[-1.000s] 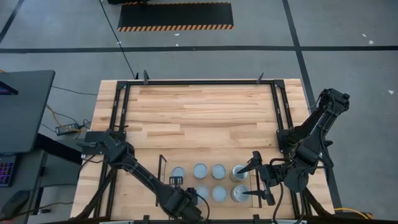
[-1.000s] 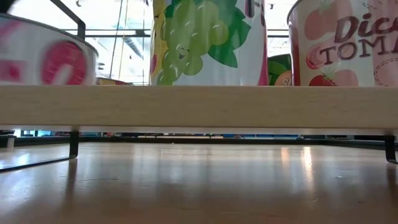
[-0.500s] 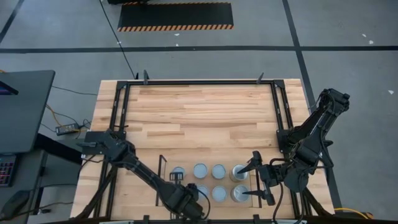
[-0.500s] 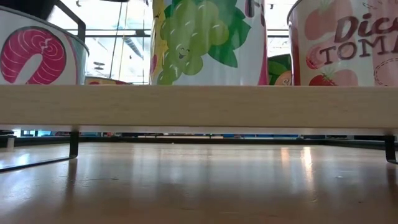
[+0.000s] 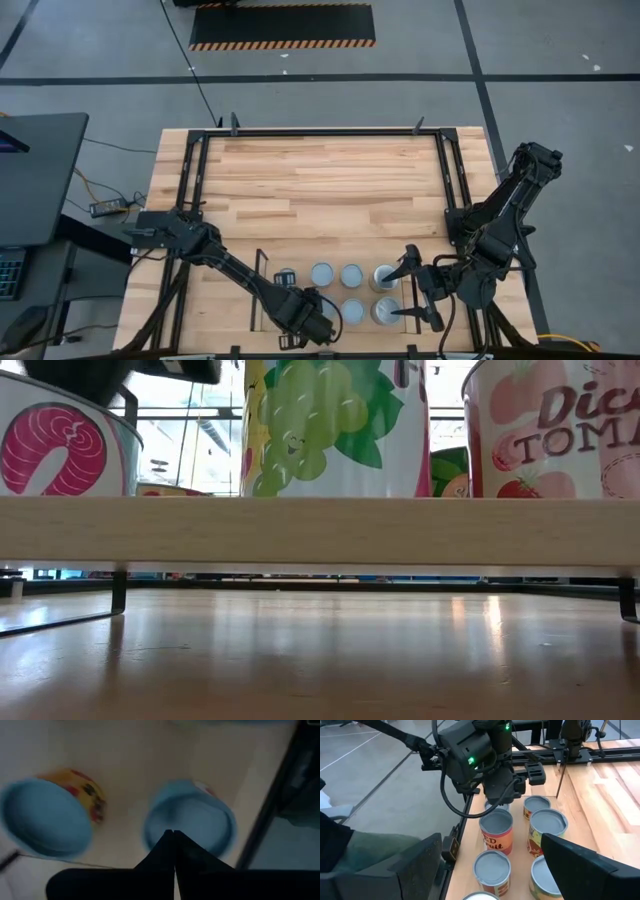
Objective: Pick and place cans onto a shelf
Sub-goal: Put the canned salmon on the shelf
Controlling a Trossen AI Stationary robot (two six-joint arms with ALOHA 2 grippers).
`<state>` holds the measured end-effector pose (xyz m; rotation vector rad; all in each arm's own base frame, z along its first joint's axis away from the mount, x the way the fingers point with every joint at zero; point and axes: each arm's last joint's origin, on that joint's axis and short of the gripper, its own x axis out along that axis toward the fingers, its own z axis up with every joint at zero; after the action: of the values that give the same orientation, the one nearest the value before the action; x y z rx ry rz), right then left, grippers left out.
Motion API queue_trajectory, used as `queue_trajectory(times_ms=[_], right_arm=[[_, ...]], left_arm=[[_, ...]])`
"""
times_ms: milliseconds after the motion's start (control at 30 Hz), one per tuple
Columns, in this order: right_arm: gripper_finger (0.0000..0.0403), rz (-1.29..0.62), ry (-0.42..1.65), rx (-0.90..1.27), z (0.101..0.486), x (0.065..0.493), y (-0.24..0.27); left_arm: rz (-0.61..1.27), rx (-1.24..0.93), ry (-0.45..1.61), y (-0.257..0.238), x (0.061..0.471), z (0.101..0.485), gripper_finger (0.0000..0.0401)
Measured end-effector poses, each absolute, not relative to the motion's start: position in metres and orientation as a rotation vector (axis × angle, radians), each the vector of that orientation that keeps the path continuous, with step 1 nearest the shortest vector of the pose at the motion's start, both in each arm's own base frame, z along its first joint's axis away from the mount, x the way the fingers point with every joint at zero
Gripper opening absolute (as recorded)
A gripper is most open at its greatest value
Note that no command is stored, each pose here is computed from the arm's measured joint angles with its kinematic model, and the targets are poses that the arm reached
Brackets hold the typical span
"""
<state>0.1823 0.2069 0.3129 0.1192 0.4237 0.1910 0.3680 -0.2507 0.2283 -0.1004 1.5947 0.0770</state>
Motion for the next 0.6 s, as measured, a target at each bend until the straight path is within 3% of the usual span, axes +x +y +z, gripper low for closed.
queue_trajectory(times_ms=[600], right_arm=[[0.0348, 0.201, 0.430, 0.115, 0.312, 0.181, 0.208]], left_arm=[[0.077, -0.057, 1.592, -0.259, 0.368, 0.217, 0.0002]])
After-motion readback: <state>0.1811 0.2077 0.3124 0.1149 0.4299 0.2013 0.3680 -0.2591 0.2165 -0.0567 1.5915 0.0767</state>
